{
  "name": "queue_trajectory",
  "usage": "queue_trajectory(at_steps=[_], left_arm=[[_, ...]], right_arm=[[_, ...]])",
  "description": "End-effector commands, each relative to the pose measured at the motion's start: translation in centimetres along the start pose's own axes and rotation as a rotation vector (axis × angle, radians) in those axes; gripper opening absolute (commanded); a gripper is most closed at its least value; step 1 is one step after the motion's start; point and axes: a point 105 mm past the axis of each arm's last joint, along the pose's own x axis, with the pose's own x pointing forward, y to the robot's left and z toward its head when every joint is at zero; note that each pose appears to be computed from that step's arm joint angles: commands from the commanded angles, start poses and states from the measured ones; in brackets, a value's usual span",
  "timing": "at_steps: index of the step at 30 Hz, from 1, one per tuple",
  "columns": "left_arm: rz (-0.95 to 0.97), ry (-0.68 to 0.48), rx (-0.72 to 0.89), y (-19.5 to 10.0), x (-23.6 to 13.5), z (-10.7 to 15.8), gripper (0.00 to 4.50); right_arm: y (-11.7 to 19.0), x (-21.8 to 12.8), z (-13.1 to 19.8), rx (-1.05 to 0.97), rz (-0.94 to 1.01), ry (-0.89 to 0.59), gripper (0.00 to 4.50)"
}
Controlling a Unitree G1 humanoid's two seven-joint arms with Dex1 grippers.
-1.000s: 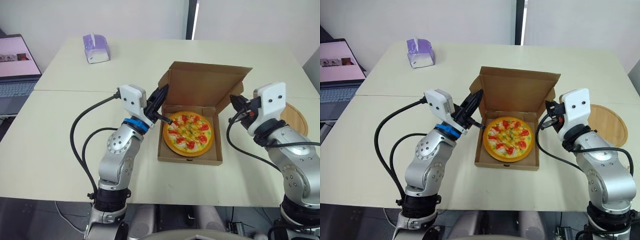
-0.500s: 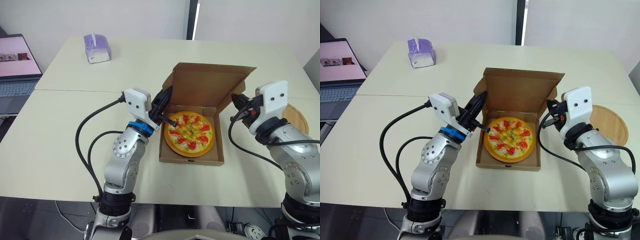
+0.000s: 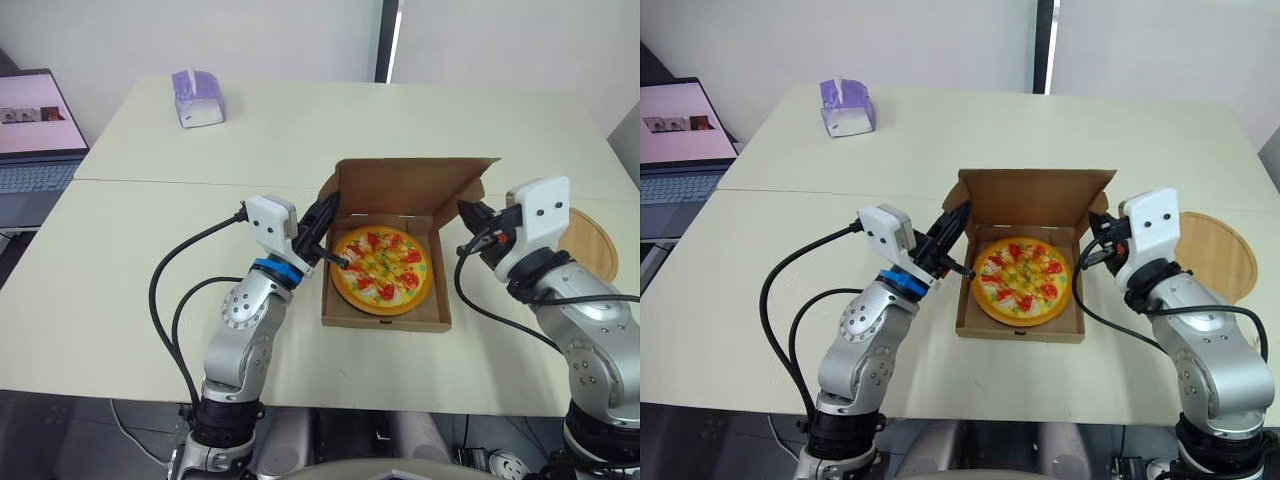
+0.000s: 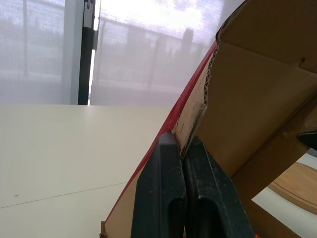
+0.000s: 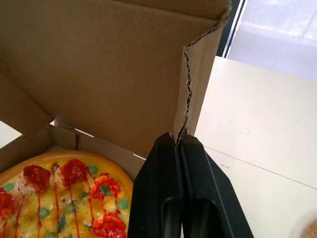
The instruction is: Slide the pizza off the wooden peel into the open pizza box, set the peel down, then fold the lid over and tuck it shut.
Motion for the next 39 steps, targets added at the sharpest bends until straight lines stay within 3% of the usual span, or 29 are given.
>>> queue_trajectory(at_steps=[1, 6, 15, 32, 36, 39], left_arm=[[-0.066, -0.019, -0.039, -1.9, 0.9, 0.2, 0.00], [-0.081, -0.007, -0.049, -2.3, 0.7, -0.2, 0.00], [-0.033, 0.070, -0.039, -0.2, -1.4, -1.4, 0.00], [-0.097, 0.217, -0.053, -0.1, -5.5, -4.1, 0.00], [-0.133, 0.212, -0.048, -0.1, -6.0, -3.5, 0.82], [-0.129, 0.208, -0.030, 0.3, -6.4, -3.0, 1.81]], right_arm=[[0.6, -0.2, 0.7, -0.006, 0.030, -0.036, 0.04], [0.7, -0.2, 0.7, -0.004, 0.038, -0.037, 0.04], [1.5, -0.6, -0.1, 0.020, 0.035, -0.020, 0.04], [2.5, -2.3, -3.3, 0.064, -0.020, 0.020, 0.04], [2.1, -2.5, -3.3, 0.095, -0.039, 0.007, 0.85], [2.1, -2.8, -3.3, 0.101, -0.033, 0.006, 1.97]])
